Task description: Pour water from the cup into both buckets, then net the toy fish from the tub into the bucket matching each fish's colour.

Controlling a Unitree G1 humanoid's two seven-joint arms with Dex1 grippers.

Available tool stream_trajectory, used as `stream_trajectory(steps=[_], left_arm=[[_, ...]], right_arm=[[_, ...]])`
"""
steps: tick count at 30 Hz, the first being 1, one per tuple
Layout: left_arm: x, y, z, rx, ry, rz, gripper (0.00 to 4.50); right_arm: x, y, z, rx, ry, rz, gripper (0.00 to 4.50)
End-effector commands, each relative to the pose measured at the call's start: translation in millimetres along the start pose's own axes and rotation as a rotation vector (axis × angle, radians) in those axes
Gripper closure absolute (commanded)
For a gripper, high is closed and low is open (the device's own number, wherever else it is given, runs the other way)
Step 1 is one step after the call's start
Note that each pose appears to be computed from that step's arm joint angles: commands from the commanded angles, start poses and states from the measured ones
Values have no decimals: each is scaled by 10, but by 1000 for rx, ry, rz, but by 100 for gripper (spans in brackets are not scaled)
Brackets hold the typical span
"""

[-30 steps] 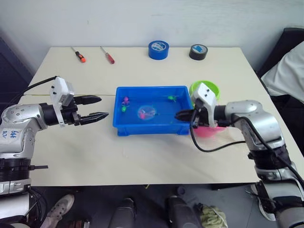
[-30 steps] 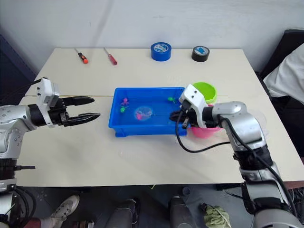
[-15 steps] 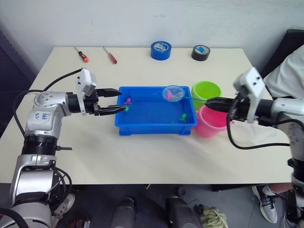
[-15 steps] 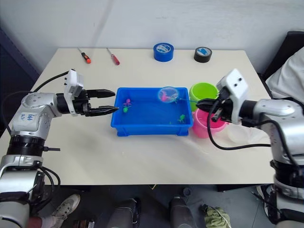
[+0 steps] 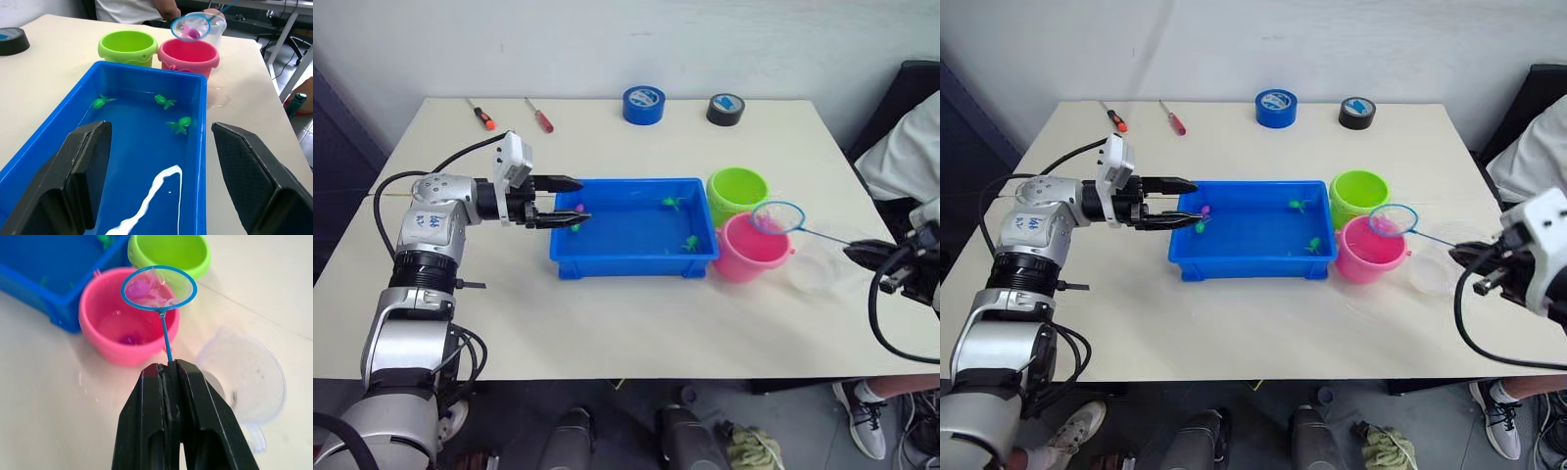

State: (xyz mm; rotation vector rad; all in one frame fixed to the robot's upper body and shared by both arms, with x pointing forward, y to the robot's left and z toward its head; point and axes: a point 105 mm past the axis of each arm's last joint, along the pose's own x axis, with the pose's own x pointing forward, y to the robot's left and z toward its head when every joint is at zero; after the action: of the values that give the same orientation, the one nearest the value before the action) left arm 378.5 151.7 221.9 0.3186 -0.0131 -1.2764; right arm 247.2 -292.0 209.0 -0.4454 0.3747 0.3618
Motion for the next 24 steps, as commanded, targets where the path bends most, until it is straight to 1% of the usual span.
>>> stream_trajectory(steps=[1, 4, 7, 9, 16, 21, 24], left_arm=[[-9, 37, 130, 43, -15, -2, 92], [-7, 41, 127, 44, -11, -6, 92], [-7, 50, 126, 43, -12, -6, 92], [4, 51, 122, 44, -11, -9, 92], [61, 38, 120, 46, -21, -26, 92], [73, 12, 140, 45, -30, -50, 92], [72, -11, 146, 45, -29, -66, 92]], right_arm=[[-13, 60, 98, -199, 7, -55, 450], [53, 193, 110, -345, 15, -59, 450], [69, 237, 149, -438, -7, -87, 450], [88, 288, 195, -540, -28, -106, 450], [110, 270, 211, -886, -25, -219, 450], [104, 193, 148, -1061, -4, -287, 450], [130, 246, 86, -1127, -17, -297, 450]])
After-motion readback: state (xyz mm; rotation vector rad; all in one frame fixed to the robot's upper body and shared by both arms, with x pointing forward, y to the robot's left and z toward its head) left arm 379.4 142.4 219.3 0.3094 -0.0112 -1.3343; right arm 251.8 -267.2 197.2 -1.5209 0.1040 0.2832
